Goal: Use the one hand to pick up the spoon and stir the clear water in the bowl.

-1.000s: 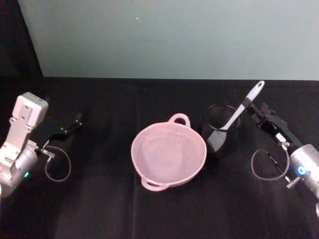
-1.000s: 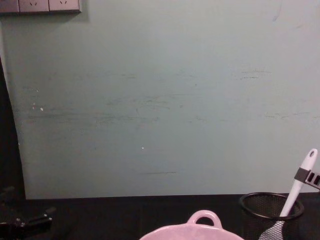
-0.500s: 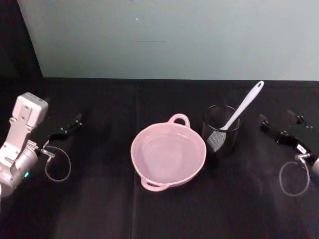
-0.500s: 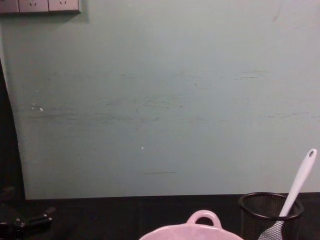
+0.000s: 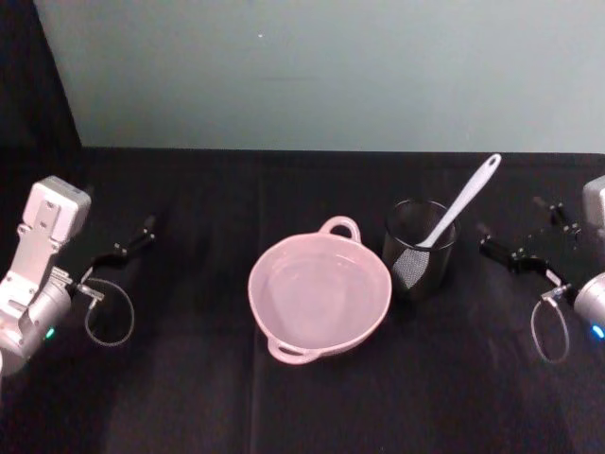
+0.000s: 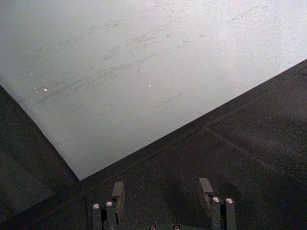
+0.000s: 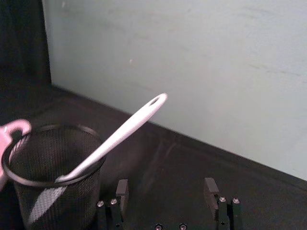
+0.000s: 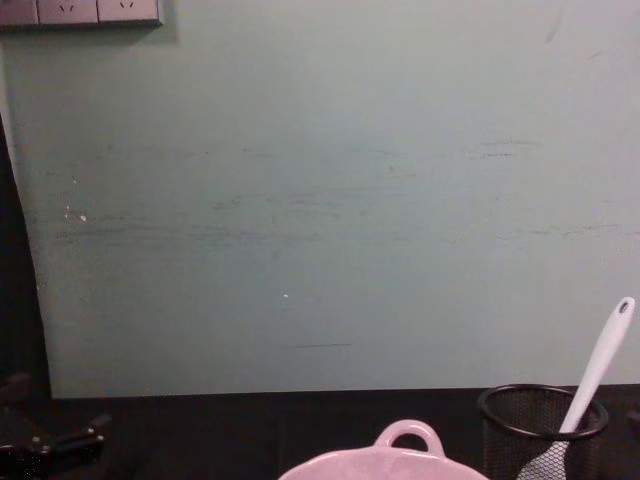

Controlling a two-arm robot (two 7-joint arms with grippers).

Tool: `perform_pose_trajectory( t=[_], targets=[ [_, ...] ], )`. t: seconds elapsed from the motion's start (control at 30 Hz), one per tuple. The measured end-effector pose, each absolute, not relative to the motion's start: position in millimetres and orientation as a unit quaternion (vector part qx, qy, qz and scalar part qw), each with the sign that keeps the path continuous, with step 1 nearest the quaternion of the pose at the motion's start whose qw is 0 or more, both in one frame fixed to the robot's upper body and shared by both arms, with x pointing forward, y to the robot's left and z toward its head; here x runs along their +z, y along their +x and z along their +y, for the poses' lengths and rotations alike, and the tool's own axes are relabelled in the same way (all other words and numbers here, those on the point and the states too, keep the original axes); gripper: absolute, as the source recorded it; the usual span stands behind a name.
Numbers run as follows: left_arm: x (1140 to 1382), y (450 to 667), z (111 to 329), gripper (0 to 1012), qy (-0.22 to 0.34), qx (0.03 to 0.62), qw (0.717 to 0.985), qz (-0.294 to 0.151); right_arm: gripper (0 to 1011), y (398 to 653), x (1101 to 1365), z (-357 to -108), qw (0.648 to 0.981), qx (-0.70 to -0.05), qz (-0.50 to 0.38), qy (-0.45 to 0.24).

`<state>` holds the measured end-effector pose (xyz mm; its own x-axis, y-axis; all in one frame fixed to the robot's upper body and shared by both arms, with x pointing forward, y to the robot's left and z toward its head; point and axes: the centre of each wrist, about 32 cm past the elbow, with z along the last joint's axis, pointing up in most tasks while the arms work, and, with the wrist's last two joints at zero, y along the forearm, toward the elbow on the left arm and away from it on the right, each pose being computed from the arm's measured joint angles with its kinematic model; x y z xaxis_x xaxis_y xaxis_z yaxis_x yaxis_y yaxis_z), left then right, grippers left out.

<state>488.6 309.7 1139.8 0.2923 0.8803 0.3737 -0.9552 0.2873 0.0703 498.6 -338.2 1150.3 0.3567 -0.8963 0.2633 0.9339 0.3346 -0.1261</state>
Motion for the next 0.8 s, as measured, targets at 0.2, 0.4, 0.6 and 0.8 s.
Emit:
perform_pose_trajectory(
  t=[0.2, 0.4, 0.6, 0.8],
  targets=[
    [1139.8, 488.6, 309.7, 1011, 0.142, 0.580, 0.791, -0.132, 1003, 499.7, 1151.3, -334.2, 0.811, -0.559, -0.084, -0.151],
    [1139.8, 488.6, 309.7, 1011, 0.142, 0.580, 0.791, -0.132, 1003, 499.8, 1151.2, -335.1, 0.811, -0.560, -0.082, -0.147],
    [1139.8, 488.6, 309.7, 1011, 0.141, 0.580, 0.791, -0.132, 1003, 499.7, 1151.0, -335.7, 0.811, -0.561, -0.082, -0.144],
    [1139.8, 488.6, 309.7, 1011, 0.141, 0.580, 0.791, -0.132, 1003, 499.7, 1150.8, -335.9, 0.811, -0.561, -0.081, -0.142]
  ],
)
